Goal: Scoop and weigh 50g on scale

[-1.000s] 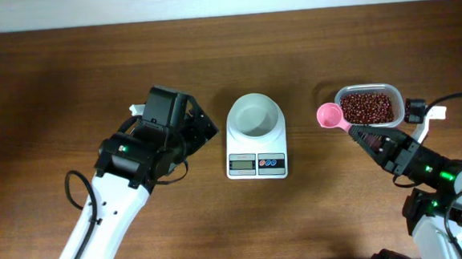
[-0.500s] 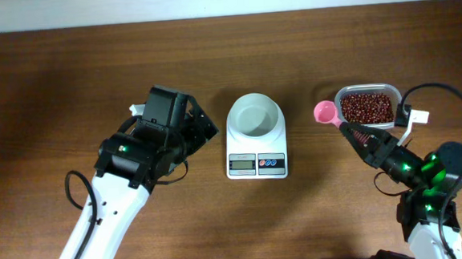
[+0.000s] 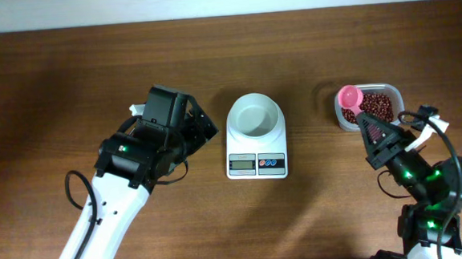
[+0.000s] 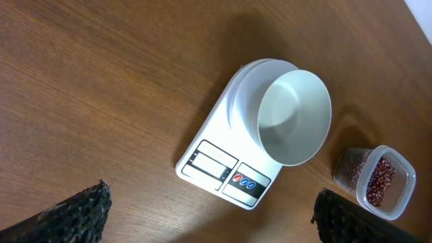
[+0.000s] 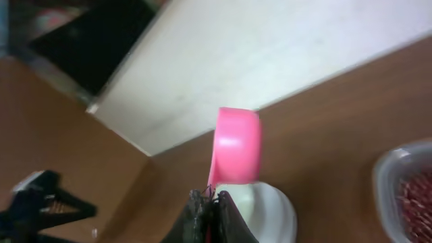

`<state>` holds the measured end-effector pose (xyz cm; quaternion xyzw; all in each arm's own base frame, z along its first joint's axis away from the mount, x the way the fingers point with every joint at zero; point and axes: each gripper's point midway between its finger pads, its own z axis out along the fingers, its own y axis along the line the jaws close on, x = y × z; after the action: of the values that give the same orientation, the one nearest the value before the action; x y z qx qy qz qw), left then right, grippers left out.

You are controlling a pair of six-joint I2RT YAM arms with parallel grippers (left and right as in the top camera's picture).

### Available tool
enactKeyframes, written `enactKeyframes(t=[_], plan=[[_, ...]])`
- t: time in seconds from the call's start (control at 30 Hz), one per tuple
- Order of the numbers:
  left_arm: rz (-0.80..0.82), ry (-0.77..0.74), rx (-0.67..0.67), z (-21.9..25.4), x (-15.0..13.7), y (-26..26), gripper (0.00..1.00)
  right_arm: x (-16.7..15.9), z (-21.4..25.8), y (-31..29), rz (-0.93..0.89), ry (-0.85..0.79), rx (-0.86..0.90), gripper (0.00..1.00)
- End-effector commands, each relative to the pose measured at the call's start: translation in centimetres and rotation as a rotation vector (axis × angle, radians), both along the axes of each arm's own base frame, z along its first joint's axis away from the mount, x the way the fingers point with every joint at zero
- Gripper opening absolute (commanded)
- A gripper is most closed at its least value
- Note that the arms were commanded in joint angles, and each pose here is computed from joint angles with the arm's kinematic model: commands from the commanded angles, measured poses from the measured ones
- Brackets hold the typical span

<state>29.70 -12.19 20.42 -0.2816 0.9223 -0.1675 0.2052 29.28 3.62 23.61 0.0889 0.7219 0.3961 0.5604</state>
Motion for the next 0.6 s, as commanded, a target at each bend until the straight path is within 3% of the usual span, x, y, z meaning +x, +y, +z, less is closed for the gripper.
enactKeyframes(t=[0.0, 0.17, 0.33, 0.57], plan=[[-0.006, -0.003, 0.016, 0.0, 0.2, 0.3, 0.99, 0.0, -1.5, 0.2, -0.037, 0.042, -0.073, 0.04], [-0.006, -0.003, 0.016, 0.0, 0.2, 0.3, 0.99, -1.9, -2.4, 2.4, 0.028, 0.101, -0.065, 0.04], [-0.006, -0.003, 0.016, 0.0, 0.2, 0.3, 0.99, -3.0, -4.1, 0.6, -0.093, 0.172, -0.152, 0.04], [-0.006, -0.004, 0.015, 0.0, 0.2, 0.3, 0.99, -3.6, -1.9, -1.2, -0.189, 0.209, -0.249, 0.04]])
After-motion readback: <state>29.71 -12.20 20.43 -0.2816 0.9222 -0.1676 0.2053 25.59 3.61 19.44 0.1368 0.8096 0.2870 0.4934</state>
